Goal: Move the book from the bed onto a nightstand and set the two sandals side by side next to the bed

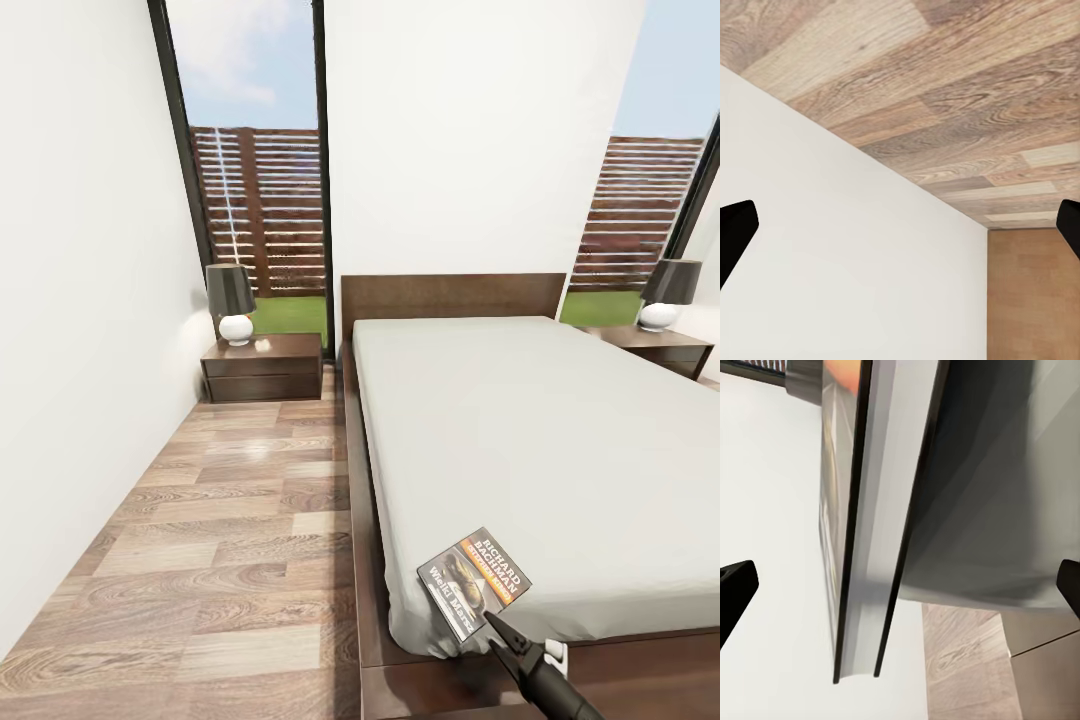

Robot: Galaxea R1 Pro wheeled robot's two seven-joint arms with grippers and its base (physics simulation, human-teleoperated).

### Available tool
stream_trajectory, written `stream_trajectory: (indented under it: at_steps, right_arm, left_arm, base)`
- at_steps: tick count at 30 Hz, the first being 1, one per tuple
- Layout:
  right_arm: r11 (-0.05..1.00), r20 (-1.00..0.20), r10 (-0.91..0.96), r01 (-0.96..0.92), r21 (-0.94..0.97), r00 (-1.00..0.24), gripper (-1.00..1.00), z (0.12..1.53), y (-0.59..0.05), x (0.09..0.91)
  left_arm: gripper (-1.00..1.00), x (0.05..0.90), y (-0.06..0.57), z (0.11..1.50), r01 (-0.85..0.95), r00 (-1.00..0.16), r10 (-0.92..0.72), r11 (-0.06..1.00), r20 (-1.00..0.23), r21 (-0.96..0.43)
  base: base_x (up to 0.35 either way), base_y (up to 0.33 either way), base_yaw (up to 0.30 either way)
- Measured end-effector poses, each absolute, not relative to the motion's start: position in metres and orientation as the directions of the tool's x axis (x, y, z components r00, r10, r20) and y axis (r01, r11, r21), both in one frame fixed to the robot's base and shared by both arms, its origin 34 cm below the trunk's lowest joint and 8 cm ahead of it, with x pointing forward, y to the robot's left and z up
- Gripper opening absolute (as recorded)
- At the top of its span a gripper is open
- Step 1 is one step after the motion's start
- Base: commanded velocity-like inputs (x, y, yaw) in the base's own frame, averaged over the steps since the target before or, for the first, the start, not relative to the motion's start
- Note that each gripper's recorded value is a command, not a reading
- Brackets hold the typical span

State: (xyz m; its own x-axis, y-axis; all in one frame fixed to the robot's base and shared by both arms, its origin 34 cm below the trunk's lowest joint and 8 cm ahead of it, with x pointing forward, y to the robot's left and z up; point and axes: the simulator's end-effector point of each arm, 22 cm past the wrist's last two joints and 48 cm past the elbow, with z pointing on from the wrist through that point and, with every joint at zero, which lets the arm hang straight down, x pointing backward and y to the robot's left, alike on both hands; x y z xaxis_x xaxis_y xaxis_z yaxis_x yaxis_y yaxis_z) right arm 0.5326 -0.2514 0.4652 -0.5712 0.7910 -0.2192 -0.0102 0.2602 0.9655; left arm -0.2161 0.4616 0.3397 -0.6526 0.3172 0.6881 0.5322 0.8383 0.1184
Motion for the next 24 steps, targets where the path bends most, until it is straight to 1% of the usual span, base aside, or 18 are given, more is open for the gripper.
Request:
stream_trajectory:
  at_steps: [24]
  right_arm:
    - [0.253,-0.216,0.790,-0.015,0.967,-0.573,1.00,0.4670,-0.2457,0.5354]
  left_arm:
    - [1.00,-0.2162,0.4604,0.3394,0.532,-0.653,0.318,0.839,0.688,0.117]
  base:
    - [0.000,0.000,0.000]
